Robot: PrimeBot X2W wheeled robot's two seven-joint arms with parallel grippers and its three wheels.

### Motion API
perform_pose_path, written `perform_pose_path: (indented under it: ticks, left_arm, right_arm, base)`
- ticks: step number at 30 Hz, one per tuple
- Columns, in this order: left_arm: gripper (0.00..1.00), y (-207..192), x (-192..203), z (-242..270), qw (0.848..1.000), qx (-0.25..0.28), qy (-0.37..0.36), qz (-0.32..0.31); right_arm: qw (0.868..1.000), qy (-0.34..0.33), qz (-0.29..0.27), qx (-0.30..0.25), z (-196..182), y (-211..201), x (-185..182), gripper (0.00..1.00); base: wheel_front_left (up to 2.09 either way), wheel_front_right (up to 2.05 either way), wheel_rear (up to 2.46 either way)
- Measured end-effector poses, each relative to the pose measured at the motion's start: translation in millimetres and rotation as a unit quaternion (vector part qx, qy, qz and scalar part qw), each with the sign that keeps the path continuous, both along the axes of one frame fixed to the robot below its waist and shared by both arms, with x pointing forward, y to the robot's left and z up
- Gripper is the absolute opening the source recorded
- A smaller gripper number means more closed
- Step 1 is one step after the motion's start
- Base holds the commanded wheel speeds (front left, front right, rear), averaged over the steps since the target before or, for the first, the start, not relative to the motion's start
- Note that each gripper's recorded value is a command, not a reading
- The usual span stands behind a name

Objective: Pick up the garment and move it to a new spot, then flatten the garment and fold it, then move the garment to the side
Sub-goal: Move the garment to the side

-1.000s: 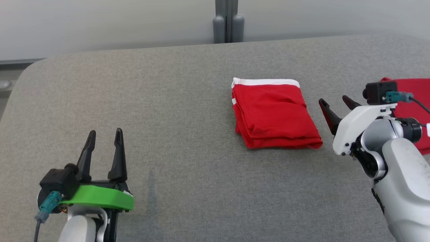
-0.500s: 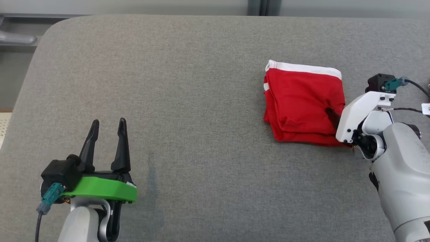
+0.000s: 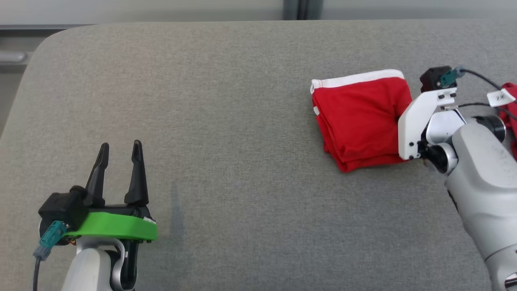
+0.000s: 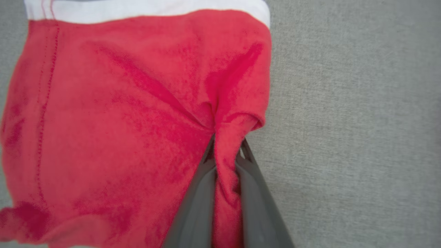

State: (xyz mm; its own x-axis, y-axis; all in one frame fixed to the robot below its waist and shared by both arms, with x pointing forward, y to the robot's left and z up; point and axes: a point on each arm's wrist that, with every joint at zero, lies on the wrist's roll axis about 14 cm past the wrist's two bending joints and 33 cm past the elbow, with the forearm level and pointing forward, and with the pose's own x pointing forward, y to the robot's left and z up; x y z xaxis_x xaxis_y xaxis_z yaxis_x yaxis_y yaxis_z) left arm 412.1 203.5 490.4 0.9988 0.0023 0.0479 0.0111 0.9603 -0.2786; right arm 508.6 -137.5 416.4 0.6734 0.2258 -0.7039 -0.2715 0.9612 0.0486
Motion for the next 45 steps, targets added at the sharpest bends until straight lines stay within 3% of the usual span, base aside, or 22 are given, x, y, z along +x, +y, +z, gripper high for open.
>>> perform_pose_path:
  ticks: [6,16,26,35,36,37,45]
  left_arm:
    - [1.00,-22.8,15.7,7.9,0.999,-0.002,-0.018,-0.032]
    - [1.00,-86.3,50.3,11.5,0.992,-0.012,-0.037,-0.118]
    - [1.00,-118.1,82.0,-15.1,0.985,-0.010,-0.023,-0.171]
    - [1.00,-111.4,97.8,-48.8,0.984,0.005,0.003,-0.178]
    - [1.00,-108.8,98.3,-50.7,0.985,0.006,0.004,-0.175]
    - [1.00,-102.4,97.9,-53.9,0.985,0.011,0.009,-0.169]
    - [1.00,-90.1,90.9,-44.9,0.988,0.017,0.006,-0.153]
  right_arm:
    - [0.997,-0.048,0.007,-0.063,49.1,-46.5,8.9,0.00]
    - [0.982,-0.079,-0.070,-0.154,86.9,-166.9,-12.8,0.00]
    - [0.956,-0.088,-0.129,-0.247,75.7,-266.6,-20.2,0.00]
    - [0.944,-0.074,-0.190,-0.259,34.8,-315.1,-23.5,0.00]
    - [0.943,-0.070,-0.195,-0.259,29.2,-317.6,-25.2,0.07]
    - [0.942,-0.066,-0.204,-0.257,17.6,-320.2,-27.4,1.00]
    - [0.939,-0.118,-0.198,-0.254,22.2,-309.7,-22.3,1.00]
  base:
    - [0.00,0.00,0.00]
    - [0.00,0.00,0.00]
    - [0.00,0.00,0.00]
    - [0.00,0.00,0.00]
    - [0.00,0.00,0.00]
    - [0.00,0.00,0.00]
    - [0.00,0.00,0.00]
